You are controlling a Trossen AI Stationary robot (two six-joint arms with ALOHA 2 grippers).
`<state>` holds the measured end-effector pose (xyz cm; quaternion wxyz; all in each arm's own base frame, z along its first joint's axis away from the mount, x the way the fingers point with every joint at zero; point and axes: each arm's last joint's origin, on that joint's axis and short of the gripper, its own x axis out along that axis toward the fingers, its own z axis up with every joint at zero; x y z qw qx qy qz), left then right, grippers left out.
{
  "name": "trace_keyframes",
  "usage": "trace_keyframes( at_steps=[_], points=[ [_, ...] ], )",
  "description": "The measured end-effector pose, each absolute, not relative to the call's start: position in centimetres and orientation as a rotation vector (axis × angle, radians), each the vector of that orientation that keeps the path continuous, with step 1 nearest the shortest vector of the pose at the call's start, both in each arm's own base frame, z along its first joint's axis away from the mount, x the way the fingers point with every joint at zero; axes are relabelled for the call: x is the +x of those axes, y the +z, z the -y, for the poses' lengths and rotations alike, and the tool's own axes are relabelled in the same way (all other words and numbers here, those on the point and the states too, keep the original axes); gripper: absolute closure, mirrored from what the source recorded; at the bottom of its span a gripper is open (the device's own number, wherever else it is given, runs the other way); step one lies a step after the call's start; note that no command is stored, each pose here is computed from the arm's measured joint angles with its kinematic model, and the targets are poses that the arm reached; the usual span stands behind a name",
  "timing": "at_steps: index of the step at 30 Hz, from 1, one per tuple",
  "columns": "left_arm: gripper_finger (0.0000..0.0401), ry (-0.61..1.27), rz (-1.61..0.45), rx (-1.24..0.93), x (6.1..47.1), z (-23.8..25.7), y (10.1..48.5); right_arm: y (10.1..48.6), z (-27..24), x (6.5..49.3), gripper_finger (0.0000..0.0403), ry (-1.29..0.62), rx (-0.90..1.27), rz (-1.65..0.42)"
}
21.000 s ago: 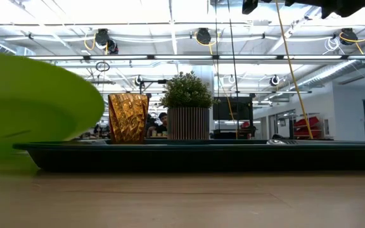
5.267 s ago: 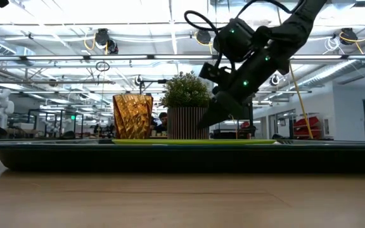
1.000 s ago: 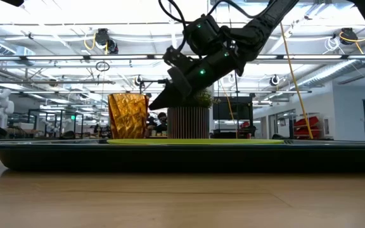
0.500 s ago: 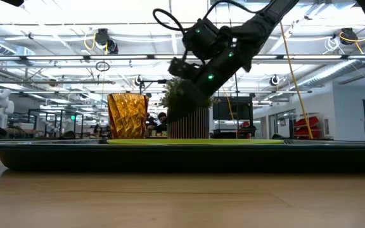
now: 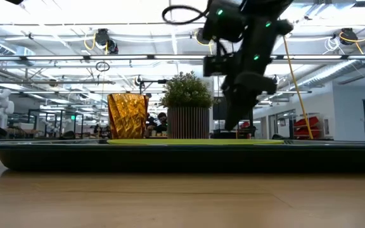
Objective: Pick and place plate/cup/fork/spoon on tray
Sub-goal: Adjust the spoon on the serving tray
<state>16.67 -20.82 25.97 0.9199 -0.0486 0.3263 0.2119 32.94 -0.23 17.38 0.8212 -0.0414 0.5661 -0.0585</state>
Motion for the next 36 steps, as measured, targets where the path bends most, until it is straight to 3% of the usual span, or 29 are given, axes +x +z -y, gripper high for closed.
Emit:
trace_keyframes(
  at_steps=[9,18,36],
  points=[
    [0.0366,0.433,-0.669,-0.104,16.6,20.9,26.0,18.2,1.6,28.9,0.0403,-0.220,-0.108,-1.176],
    [0.0366,0.433,-0.669,-0.102,16.6,20.9,26.0,16.0,5.4,25.1,0.0403,-0.287,-0.069,-1.234],
    [0.0366,0.433,-0.670,-0.100,16.6,20.9,26.0,14.9,5.6,24.0,0.0403,-0.256,-0.036,-1.296]
  ],
)
